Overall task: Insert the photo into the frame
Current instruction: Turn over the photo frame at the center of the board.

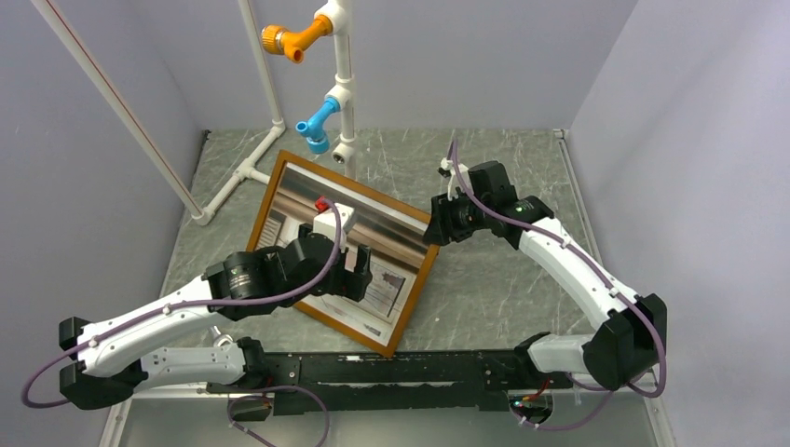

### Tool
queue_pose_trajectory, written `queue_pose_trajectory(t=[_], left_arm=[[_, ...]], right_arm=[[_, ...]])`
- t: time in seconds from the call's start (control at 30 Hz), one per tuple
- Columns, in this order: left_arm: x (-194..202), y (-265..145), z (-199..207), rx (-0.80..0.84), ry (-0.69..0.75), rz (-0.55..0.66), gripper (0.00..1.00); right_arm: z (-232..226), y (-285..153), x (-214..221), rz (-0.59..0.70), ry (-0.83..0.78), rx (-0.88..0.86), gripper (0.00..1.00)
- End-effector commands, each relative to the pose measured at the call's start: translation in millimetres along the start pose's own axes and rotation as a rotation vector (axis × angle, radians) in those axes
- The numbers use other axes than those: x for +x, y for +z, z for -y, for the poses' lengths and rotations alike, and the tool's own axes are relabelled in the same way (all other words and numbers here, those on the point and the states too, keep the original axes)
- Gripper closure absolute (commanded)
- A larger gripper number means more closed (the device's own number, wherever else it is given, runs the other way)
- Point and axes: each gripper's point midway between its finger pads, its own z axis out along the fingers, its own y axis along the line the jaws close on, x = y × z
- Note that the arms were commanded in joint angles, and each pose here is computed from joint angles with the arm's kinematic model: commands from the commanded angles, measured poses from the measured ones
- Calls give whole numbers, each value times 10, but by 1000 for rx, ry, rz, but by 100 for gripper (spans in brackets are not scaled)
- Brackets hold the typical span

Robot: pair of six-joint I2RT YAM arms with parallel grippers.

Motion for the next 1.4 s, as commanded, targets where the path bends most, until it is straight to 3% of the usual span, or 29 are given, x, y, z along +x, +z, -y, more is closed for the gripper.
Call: queue_pose_trajectory(t=[0.0,0.3,0.67,1.13,1.17,1.27,1.37], left_arm=[[-23,-3,-30,-12,8,6,1],[-2,48,-36,-47,10,-22,1],[-20,38,-142,-107,19,-17,1],[44,118,-197,-151,34,-40,1],[47,122,-198,-152,35,-41,1],[57,134,-206,-159,39,-45,0],[67,143,-218,-168,42,-49,0]], right_arm=[[-247,-134,463,-172,-98,-71,100],[-485,-22,778,-313,-143,-152,100],[-177,213,1105,-518,-126,-37,100],[653,432,1080,-507,-73,364,100],[726,435,1068,-499,-66,392,99],[938,429,1023,-469,-42,470,78],[1095,415,980,-438,-16,511,72]])
